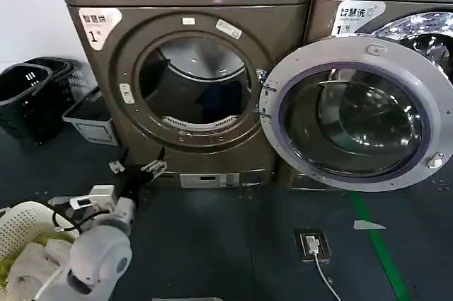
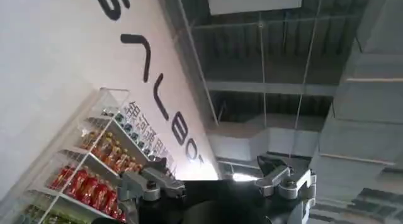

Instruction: Grasp the clothes from the dryer.

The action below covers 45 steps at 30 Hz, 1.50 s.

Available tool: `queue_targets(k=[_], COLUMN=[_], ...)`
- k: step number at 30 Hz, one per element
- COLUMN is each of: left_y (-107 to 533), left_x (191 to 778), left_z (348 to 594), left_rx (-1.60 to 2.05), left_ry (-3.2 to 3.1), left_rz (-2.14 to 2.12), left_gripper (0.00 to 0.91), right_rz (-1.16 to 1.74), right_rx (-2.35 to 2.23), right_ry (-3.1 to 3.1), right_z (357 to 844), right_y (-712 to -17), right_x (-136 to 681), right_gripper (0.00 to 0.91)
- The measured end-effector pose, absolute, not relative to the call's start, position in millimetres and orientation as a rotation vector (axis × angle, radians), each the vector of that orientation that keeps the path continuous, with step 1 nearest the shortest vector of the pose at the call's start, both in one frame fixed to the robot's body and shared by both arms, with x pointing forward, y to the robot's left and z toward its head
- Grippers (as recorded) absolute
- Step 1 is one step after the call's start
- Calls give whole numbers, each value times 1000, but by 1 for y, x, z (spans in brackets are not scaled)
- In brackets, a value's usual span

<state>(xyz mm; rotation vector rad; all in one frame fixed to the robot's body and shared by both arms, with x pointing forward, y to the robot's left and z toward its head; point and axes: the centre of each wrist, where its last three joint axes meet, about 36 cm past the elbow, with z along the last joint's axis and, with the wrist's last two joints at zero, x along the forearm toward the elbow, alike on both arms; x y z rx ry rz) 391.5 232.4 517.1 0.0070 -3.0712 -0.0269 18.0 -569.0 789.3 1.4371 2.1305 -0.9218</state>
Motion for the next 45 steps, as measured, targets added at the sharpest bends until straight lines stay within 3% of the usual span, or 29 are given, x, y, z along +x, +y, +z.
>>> queue_targets(k=[45], left_y=[221], left_x=[407], left_z=[511], left_rx=[-61], left_ry=[-3116], left_rz=[-87], left_gripper=[907], right_rz=[-931], right_rx=[1344], right_ry=[2104], right_z=[791], right_y=[-572], right_x=[13], right_gripper=[907])
